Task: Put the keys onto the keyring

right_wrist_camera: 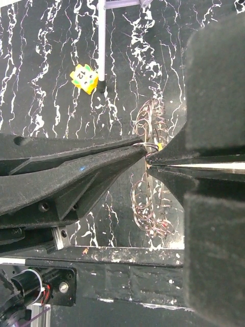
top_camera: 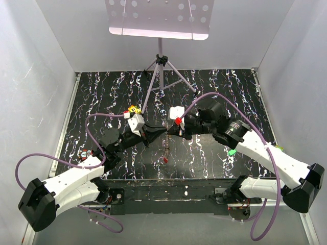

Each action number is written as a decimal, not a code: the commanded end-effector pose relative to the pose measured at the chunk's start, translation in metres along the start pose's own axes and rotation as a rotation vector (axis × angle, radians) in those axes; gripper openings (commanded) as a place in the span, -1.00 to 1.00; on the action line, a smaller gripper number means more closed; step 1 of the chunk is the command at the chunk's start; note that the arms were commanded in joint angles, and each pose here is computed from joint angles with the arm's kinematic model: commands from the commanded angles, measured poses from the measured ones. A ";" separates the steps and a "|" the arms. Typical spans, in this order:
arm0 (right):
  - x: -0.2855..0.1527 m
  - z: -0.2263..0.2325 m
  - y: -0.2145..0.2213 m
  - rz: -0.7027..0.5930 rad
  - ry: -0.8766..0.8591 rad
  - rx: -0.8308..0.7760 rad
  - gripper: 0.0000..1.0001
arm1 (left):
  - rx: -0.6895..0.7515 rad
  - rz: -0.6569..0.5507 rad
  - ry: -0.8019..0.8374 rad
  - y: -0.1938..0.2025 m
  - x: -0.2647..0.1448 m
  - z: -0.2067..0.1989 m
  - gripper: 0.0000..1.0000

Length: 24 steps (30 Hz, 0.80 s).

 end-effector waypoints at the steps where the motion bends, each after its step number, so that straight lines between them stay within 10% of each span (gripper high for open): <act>1: -0.007 0.026 -0.012 -0.050 -0.092 0.039 -0.79 | 0.061 -0.149 -0.039 -0.039 0.001 0.005 -1.00; 8: -0.033 0.041 -0.031 -0.124 -0.146 0.025 -0.03 | 0.111 -0.131 0.005 -0.040 0.002 -0.001 -1.00; 24: -0.047 0.023 -0.033 -0.287 -0.137 -0.005 0.19 | 0.172 -0.099 0.310 -0.043 -0.001 -0.050 -1.00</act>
Point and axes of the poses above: each gripper's point midway between its finger pads, its own x axis out along the fingers, its own z axis along the line the jaws close on, y = z × x, the point moved 1 cm from there along -x, back along the fingers, and after that the axes turned 5 degrees about -x, right-handed, at the moved point
